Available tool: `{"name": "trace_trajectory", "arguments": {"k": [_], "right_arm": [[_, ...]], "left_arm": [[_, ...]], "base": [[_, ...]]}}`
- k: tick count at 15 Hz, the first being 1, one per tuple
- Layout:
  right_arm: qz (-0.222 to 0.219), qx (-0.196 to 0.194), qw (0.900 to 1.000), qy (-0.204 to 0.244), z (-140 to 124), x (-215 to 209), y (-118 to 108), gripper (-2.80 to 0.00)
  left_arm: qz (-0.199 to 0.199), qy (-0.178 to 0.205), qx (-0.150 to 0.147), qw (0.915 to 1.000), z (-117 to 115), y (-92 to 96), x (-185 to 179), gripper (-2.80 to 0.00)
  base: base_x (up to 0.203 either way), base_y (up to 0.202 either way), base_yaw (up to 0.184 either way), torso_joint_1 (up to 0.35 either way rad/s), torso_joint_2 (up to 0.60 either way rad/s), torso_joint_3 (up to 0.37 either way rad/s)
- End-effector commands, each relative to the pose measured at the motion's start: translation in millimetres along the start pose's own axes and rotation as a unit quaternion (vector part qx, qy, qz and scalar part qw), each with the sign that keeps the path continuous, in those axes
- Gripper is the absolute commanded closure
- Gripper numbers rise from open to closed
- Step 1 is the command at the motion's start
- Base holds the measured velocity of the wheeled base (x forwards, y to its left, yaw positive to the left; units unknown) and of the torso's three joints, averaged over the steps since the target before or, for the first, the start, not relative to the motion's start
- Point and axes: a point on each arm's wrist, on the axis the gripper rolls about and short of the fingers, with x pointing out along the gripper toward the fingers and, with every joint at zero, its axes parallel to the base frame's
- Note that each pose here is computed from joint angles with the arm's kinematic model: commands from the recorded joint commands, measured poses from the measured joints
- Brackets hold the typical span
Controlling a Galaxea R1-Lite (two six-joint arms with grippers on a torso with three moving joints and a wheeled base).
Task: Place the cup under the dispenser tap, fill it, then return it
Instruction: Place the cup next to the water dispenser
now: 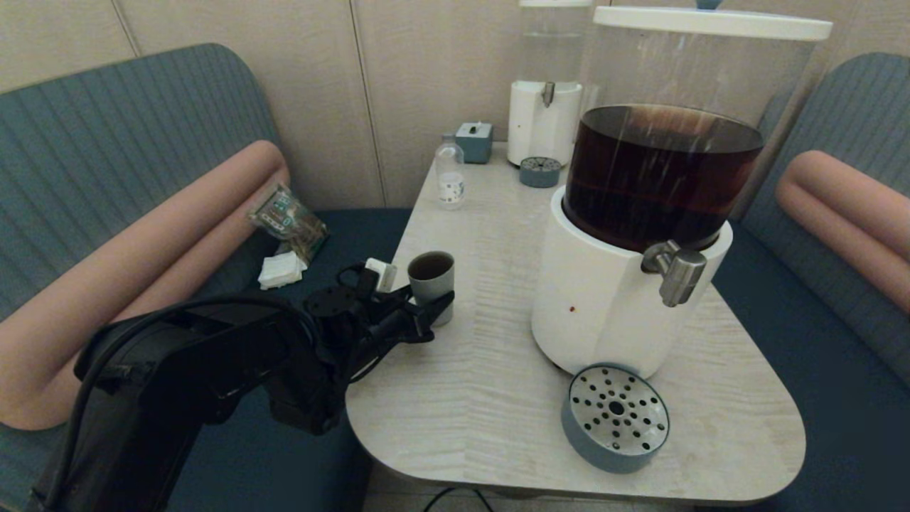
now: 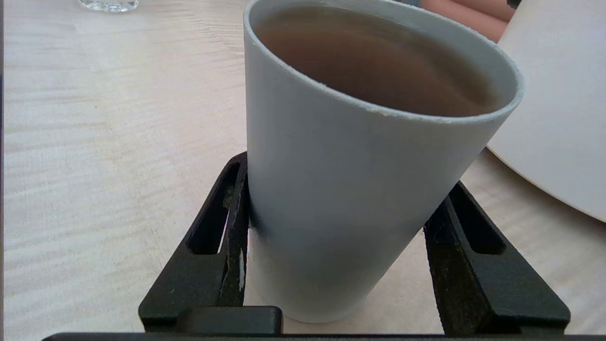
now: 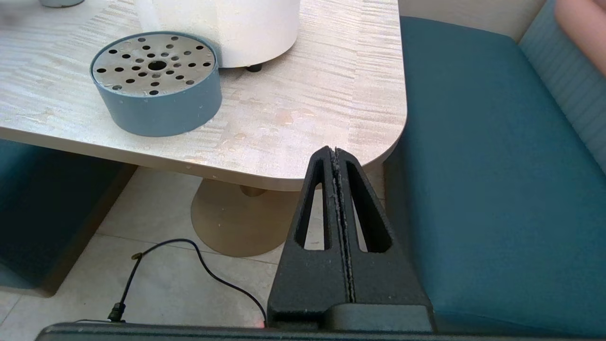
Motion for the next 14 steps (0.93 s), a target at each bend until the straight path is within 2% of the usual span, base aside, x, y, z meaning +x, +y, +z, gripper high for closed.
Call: {"name": "trace_trajectory", "arguments": {"k": [1,10,11,14], "right_arm": [[0.0,0.0,1.0,0.0,-0.1,0.0,0.0,0.0],[0.0,-0.001,1.0,0.0,-0.1,0.0,0.0,0.0],[0.0,0.0,1.0,0.0,-0.1,0.0,0.0,0.0],[0.0,0.0,1.0,0.0,-0.1,0.0,0.0,0.0]], "left_arm": [[-0.001,-0.002,0.0,1.0,-0.1,-0.1,-0.1,0.0],[-0.001,-0.001,0.0,1.0,-1.6,0.2,0.3,0.0],[-0.001,-0.002,0.0,1.0,-1.2,0.2,0.4,-2.8],[-0.001,-0.003,0.0,1.0,-0.2,0.1,0.3,-2.8]], "base": [[0.0,0.0,0.0,0.0,0.0,0.0],[0.0,0.0,0.0,0.0,0.0,0.0],[0.0,0.0,0.0,0.0,0.0,0.0],[0.0,0.0,0.0,0.0,0.0,0.0]]}}
